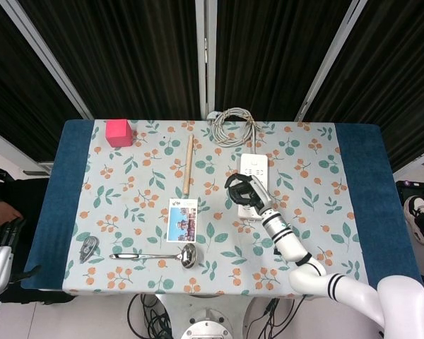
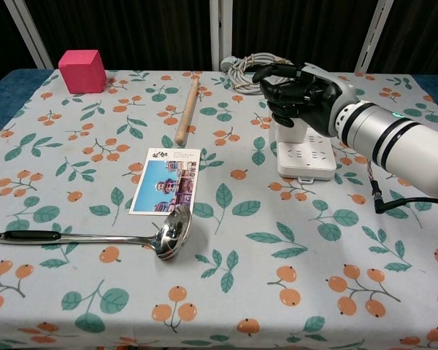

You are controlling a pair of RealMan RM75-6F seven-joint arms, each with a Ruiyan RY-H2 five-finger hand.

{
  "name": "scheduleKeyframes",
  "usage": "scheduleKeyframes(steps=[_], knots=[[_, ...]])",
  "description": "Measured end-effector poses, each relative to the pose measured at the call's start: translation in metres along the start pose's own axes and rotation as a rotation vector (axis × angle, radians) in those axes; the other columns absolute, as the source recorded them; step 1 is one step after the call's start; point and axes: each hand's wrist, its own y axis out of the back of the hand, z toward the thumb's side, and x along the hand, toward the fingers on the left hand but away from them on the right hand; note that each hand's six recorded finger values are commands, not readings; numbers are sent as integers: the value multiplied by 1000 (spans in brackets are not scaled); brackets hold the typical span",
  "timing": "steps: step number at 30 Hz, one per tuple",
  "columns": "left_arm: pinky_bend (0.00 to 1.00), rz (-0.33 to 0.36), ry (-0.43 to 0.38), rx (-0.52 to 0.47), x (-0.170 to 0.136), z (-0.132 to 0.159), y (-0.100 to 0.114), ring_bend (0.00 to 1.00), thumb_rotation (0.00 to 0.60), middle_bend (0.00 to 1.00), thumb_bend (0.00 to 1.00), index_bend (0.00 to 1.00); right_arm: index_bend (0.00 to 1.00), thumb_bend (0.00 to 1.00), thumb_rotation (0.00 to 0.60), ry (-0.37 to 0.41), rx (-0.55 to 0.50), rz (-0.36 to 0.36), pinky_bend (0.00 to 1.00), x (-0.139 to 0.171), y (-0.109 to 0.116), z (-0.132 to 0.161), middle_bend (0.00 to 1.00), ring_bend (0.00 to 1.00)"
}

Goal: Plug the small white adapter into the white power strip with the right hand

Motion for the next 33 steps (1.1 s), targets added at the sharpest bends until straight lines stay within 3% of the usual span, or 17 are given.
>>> scheduleKeyframes(steps=[6, 12, 18, 20, 23, 29, 31, 33], knots=[[0, 0, 2, -1, 0, -1, 0, 0, 600, 0, 0, 40, 979, 851, 600, 17, -4, 0, 856, 0, 0, 4, 908, 815], [0, 3, 0, -1, 0, -1, 1, 0, 600, 0, 0, 40, 971, 852, 600, 91, 9, 9, 856, 6, 3, 26, 908, 815], [0, 9, -5, 1, 1, 0, 2, 0, 600, 0, 0, 40, 907, 799, 600, 181, 129, -9, 823, 25, 22, 54, 864, 752], [0, 12, -5, 1, 1, 1, 2, 0, 600, 0, 0, 40, 845, 723, 600, 196, 216, -27, 758, 33, 31, 58, 808, 694], [0, 16, -5, 4, 1, 1, 3, 0, 600, 0, 0, 40, 702, 619, 600, 215, 388, -75, 579, 49, 48, 63, 704, 575], [0, 28, -25, 13, 3, 8, 5, 0, 600, 0, 0, 40, 298, 363, 600, 184, 829, -217, 100, 97, 90, 68, 364, 187], [0, 32, -30, 17, 3, 9, 6, 0, 600, 0, 0, 40, 141, 336, 600, 141, 989, -271, 15, 119, 106, 69, 215, 64], [0, 37, -32, 21, 4, 11, 7, 0, 600, 0, 0, 40, 30, 328, 600, 88, 1116, -314, 0, 141, 120, 69, 85, 4]])
